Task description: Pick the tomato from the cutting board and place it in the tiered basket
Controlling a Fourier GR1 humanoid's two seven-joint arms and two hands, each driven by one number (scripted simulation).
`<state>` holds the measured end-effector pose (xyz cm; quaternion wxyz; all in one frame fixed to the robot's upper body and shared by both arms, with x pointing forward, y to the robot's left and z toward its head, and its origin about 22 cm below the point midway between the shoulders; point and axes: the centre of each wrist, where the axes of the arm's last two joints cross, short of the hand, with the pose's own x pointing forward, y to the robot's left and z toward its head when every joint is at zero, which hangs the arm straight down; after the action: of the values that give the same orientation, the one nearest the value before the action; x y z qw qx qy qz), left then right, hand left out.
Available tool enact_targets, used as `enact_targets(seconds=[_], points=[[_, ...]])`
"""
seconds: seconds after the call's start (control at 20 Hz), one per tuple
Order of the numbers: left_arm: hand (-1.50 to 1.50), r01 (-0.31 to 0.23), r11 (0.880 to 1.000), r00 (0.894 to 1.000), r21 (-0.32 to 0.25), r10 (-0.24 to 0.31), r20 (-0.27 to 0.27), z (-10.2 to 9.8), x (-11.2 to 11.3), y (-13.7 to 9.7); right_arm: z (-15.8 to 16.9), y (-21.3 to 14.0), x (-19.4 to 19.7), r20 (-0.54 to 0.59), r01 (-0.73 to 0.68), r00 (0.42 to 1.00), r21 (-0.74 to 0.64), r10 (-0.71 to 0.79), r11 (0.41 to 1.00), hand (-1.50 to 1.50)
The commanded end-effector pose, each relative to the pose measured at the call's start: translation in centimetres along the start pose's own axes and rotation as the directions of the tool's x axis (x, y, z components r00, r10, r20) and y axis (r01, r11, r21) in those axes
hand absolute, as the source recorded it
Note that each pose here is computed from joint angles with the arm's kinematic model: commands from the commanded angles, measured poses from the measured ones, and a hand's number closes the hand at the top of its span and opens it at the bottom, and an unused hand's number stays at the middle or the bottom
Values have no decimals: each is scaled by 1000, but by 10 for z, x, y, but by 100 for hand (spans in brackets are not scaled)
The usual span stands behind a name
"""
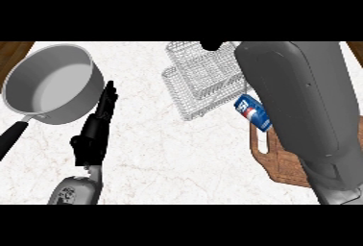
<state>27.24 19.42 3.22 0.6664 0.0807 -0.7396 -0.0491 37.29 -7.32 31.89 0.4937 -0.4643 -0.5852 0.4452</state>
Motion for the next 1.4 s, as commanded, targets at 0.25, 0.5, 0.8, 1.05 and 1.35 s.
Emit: enact_targets(seconds=[0.25, 0.5, 0.8, 1.05, 1.35], points=[[0, 7, 1000, 1000, 3, -7, 9, 2, -8, 1, -28, 44, -31, -128, 284, 954, 79, -272, 956, -150], [0, 3, 1000, 1000, -4, -3, 4, -13, -2, -1, -30, 33, -42, -116, 468, 879, 25, -463, 883, -150], [0, 9, 1000, 1000, 19, -9, -13, 1, -1, 12, -29, 13, -109, -181, 588, 763, -205, -621, 782, -150], [0, -2, 1000, 1000, 22, 2, 1, 0, -10, 7, -16, -19, -155, -264, 667, 629, -300, -731, 682, -150], [0, -4, 1000, 1000, 27, 5, -14, 11, 1, 19, 39, -21, -261, -246, 715, 552, -351, -796, 605, -150]])
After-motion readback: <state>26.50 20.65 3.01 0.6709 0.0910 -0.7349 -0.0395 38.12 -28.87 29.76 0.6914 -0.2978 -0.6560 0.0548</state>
